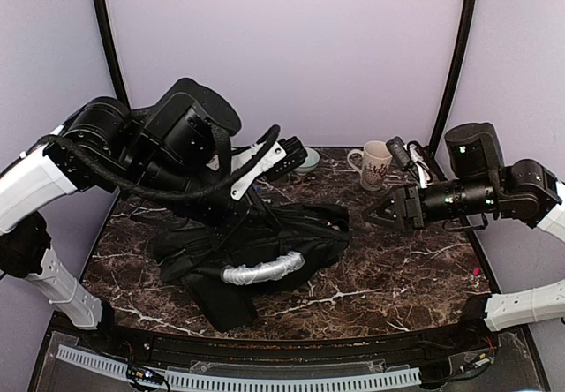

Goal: Pack the student bag
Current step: Pick up the upper front pocket of the student bag.

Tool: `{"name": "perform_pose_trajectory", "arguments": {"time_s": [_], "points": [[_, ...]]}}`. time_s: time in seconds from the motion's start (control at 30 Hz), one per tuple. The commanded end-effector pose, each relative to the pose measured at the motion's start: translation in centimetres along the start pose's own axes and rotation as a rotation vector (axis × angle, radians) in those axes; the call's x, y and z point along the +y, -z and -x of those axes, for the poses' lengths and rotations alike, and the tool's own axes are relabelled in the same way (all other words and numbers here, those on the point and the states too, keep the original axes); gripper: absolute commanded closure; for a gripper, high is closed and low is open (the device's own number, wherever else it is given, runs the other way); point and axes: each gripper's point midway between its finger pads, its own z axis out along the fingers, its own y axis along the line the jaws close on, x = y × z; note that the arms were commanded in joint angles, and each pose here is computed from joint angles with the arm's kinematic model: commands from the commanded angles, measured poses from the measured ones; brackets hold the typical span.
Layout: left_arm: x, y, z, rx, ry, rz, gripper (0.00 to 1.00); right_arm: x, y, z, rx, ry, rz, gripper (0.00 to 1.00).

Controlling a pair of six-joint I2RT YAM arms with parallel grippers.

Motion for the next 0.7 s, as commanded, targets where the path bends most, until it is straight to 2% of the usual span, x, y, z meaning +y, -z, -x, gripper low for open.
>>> {"name": "perform_pose_trajectory", "arguments": {"time_s": [0.0,0.23,0.43,0.5,0.57,0.67], "points": [[-0.7,1.7,0.6,-0.059,0.029,-0.063,1.0,-0.8,2.0,1.4,-0.082,0.015,-0.069,0.35],[-1.5,-1.0,0.7,-0.054,0.074,-0.085,1.0,-1.7,4.3,3.1,-0.187,-0.007,-0.147,0.32],[-3.7,-5.1,2.7,-0.08,0.163,-0.163,0.98,-3.0,5.8,3.7,-0.258,-0.062,-0.22,0.32],[-4.2,-6.8,2.9,-0.061,0.18,-0.169,0.85,-3.4,6.5,3.9,-0.286,-0.085,-0.242,0.32],[-4.4,-7.8,3.3,-0.049,0.187,-0.164,0.59,-3.9,7.2,3.9,-0.309,-0.108,-0.263,0.32],[-4.3,-7.5,4.5,-0.078,0.18,-0.149,0.27,-4.5,8.2,3.7,-0.337,-0.143,-0.287,0.32]]}}
